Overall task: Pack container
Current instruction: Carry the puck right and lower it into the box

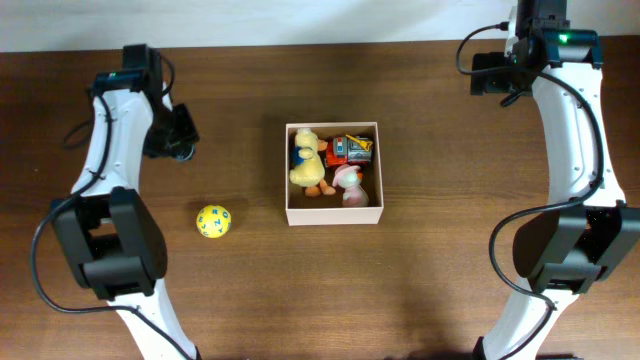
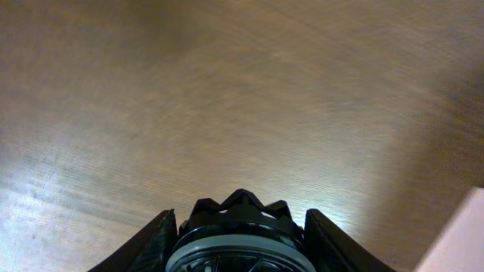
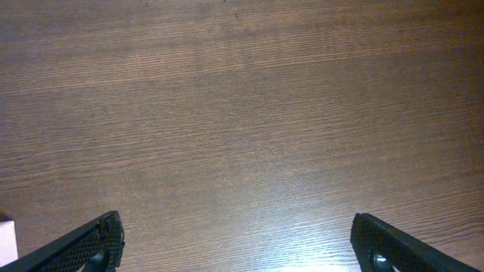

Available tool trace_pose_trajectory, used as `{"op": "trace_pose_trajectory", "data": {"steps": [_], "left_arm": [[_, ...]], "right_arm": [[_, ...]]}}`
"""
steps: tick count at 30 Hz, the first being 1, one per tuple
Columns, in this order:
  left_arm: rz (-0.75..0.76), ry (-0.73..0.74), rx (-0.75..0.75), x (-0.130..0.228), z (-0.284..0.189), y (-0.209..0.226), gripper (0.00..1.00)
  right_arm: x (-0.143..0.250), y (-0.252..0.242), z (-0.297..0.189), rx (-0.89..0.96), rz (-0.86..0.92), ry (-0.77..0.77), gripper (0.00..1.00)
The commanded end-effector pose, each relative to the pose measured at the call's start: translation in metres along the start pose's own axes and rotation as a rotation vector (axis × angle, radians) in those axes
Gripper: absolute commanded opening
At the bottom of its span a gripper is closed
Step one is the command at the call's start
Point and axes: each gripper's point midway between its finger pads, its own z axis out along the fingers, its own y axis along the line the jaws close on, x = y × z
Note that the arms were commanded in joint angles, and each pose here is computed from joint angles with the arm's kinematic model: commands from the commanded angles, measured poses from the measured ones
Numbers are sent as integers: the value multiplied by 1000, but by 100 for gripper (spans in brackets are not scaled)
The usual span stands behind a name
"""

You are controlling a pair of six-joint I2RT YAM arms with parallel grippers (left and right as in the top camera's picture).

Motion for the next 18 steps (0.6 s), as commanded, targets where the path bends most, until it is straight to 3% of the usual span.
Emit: {"op": "trace_pose_trajectory", "data": {"steps": [1, 10, 18], "left_arm": [[139, -70, 53, -10, -23, -47, 42], [424, -131, 121, 17, -73, -141, 43], [547, -66, 130, 66, -101, -178, 43]], "right_arm": [[-11, -8, -24, 17, 9, -59, 99], [-11, -8, -24, 17, 9, -59, 99], [-11, -8, -24, 17, 9, -59, 99]]}}
